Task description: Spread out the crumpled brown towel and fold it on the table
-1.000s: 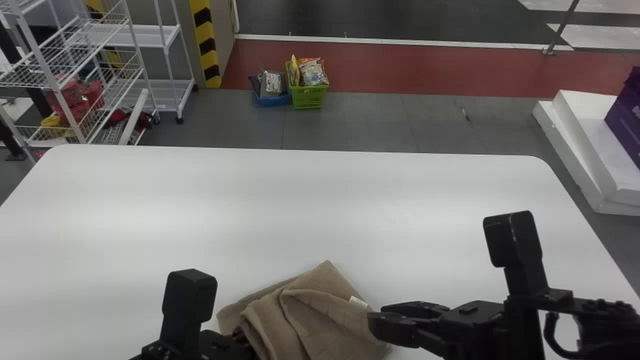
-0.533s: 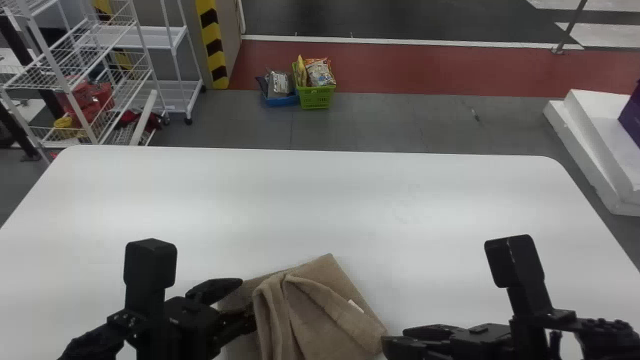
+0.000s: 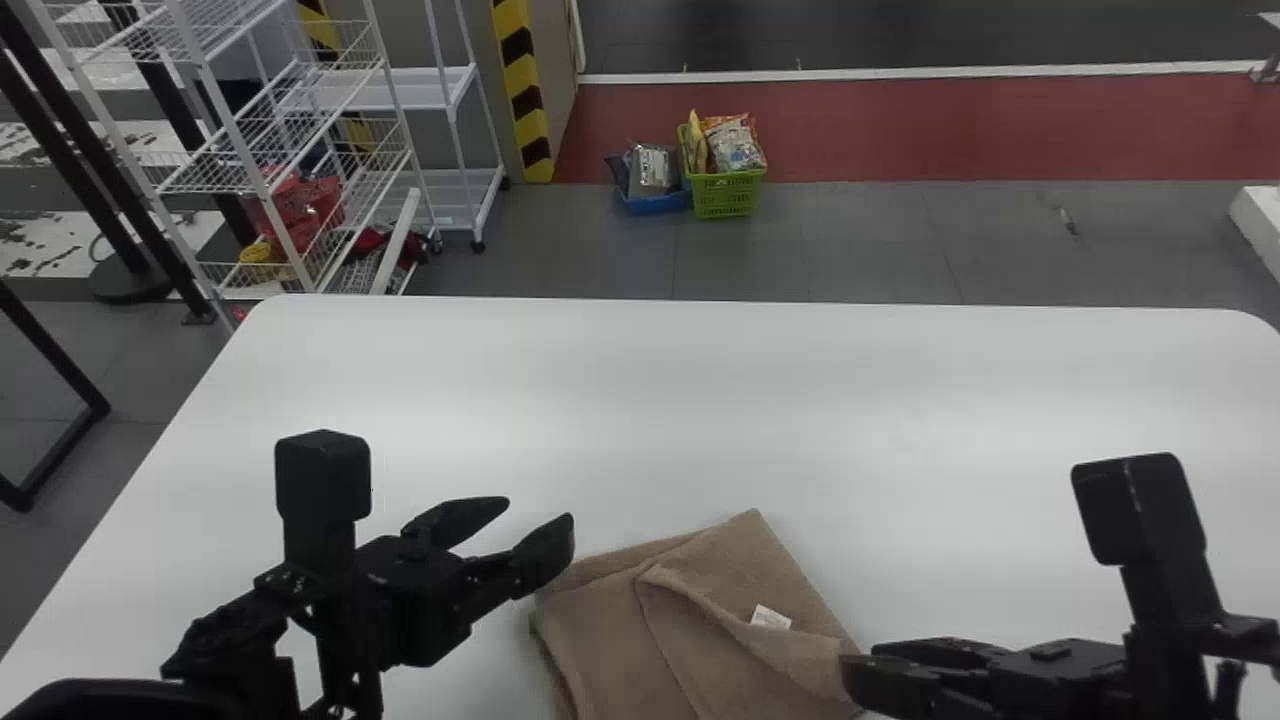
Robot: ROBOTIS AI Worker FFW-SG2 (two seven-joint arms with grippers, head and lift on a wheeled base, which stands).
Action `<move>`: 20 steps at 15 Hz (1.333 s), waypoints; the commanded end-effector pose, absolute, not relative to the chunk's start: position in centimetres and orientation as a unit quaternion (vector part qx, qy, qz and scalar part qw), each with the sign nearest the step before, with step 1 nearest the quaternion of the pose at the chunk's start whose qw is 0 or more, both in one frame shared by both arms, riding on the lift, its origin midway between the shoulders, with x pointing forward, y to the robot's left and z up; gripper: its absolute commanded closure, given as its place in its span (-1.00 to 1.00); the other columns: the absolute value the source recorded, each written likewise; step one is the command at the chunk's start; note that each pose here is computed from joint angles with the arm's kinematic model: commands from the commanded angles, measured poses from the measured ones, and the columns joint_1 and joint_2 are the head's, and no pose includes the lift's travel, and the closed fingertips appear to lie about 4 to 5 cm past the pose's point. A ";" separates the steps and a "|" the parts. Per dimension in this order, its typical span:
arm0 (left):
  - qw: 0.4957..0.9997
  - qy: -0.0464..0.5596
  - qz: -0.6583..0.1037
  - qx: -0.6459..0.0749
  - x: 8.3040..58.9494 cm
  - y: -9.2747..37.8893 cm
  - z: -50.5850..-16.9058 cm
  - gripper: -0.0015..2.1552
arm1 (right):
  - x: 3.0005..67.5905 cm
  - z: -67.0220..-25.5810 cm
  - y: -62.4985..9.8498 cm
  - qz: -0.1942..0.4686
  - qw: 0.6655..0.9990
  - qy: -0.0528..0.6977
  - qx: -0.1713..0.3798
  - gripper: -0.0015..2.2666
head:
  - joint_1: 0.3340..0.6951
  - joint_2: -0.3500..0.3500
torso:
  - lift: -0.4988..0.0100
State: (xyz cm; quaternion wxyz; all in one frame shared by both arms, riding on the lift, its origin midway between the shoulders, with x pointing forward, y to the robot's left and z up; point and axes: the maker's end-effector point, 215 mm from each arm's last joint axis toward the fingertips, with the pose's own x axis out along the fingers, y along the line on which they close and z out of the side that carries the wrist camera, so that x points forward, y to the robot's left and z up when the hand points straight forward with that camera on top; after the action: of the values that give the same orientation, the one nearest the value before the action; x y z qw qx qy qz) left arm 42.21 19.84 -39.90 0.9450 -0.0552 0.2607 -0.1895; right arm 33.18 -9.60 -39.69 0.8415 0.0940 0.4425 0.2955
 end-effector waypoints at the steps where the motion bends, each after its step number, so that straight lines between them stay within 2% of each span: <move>1: 0.954 0.239 -0.167 -0.070 42.8 23.6 -38.3 -0.59 | 31.5 -39.4 -7.6 0.326 0.827 0.443 0.114 -0.19 | 1.00 0.38 | 0.46; 2: 0.957 0.232 -0.155 -0.074 43.0 25.2 -37.8 -0.59 | 30.8 -39.2 -7.2 0.331 0.825 0.443 0.115 0.09 | 1.00 0.53 | 0.46; 3: 0.961 0.223 -0.144 -0.080 43.2 27.1 -37.0 -0.59 | 29.9 -39.0 -7.0 0.335 0.823 0.442 0.119 0.15 | 1.00 0.60 | 0.46; 6: 0.965 0.208 -0.128 -0.091 43.4 30.7 -35.5 -0.59 | 28.2 -38.1 -7.4 0.336 0.824 0.438 0.128 0.15 | 1.00 0.90 | 0.46; 8: 0.964 0.216 -0.121 -0.096 43.2 31.7 -36.3 -0.59 | 27.3 -38.3 -8.0 0.331 0.823 0.442 0.135 0.14 | 1.00 0.99 | 0.46; 15: 0.961 0.221 -0.127 -0.107 43.3 31.3 -37.1 -0.59 | 27.2 -43.8 -9.2 0.303 0.799 0.499 0.146 0.14 | 1.00 1.00 | 0.46; 20: 0.961 0.219 -0.128 -0.111 43.2 31.7 -36.9 -0.59 | 28.6 -46.3 -10.0 0.282 0.794 0.520 0.140 0.14 | 1.00 0.97 | 0.46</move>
State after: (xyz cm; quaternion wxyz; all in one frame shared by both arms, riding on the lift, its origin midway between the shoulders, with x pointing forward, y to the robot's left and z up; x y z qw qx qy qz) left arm 43.24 31.57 -36.98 0.9608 -0.1100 0.2200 -0.1278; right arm 28.32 -10.04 -45.89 0.7974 0.1344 0.5157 0.2830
